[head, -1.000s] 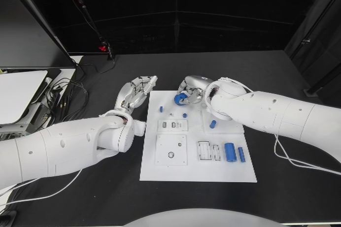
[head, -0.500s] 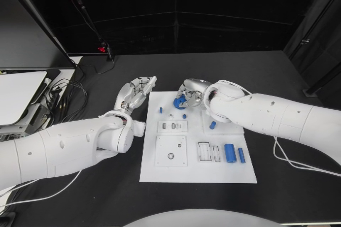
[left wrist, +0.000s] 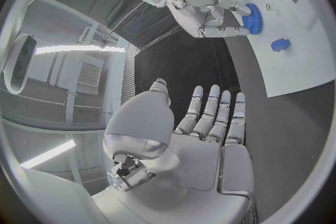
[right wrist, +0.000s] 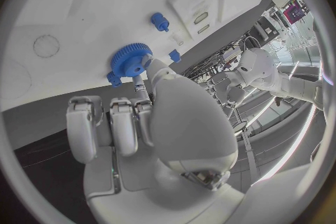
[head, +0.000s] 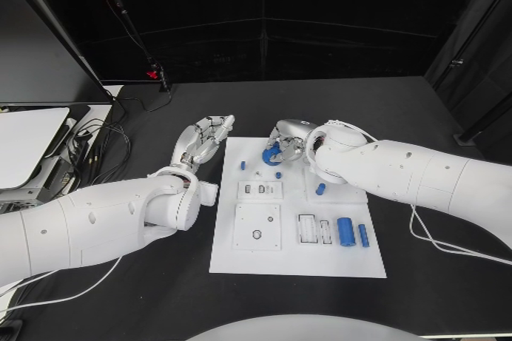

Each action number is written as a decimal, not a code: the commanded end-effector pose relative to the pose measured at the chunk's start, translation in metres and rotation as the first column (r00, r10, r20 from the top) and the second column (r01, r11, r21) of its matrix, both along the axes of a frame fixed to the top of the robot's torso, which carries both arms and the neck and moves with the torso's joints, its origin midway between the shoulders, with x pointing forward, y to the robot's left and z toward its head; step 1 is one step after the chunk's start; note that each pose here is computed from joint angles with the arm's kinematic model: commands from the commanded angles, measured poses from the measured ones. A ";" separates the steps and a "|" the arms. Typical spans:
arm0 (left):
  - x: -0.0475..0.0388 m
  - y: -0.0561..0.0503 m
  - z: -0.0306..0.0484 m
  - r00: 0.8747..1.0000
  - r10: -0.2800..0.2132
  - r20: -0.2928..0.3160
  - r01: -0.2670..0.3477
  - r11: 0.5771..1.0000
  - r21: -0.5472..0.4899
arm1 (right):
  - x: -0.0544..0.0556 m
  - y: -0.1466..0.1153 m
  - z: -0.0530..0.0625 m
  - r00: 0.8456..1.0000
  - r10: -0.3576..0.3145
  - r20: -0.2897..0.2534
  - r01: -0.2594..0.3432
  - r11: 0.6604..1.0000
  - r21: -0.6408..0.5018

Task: Assemble the parts on the task board

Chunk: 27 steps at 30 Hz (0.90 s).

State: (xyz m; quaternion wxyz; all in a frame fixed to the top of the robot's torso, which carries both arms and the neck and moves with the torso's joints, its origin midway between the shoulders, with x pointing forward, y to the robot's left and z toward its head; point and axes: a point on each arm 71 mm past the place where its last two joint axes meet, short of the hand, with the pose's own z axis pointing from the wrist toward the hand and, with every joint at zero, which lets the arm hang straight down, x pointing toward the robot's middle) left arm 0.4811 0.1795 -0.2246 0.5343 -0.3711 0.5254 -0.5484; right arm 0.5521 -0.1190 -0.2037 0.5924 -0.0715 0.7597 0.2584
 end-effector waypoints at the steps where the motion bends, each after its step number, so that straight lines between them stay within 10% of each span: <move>1: -0.0051 -0.003 0.0174 0.970 -0.039 0.239 0.048 0.998 -0.030 | 0.000 0.000 -0.001 1.000 -0.004 -0.014 0.003 1.000 -0.019; 19: -0.0043 -0.003 0.0168 0.971 -0.040 0.234 0.048 0.998 -0.030 | -0.003 -0.004 0.013 0.994 0.025 0.105 -0.040 0.988 0.150; 27: -0.0038 -0.002 0.0167 0.971 -0.037 0.234 0.045 0.999 -0.028 | -0.017 -0.035 0.032 0.988 -0.046 0.150 -0.027 0.892 0.451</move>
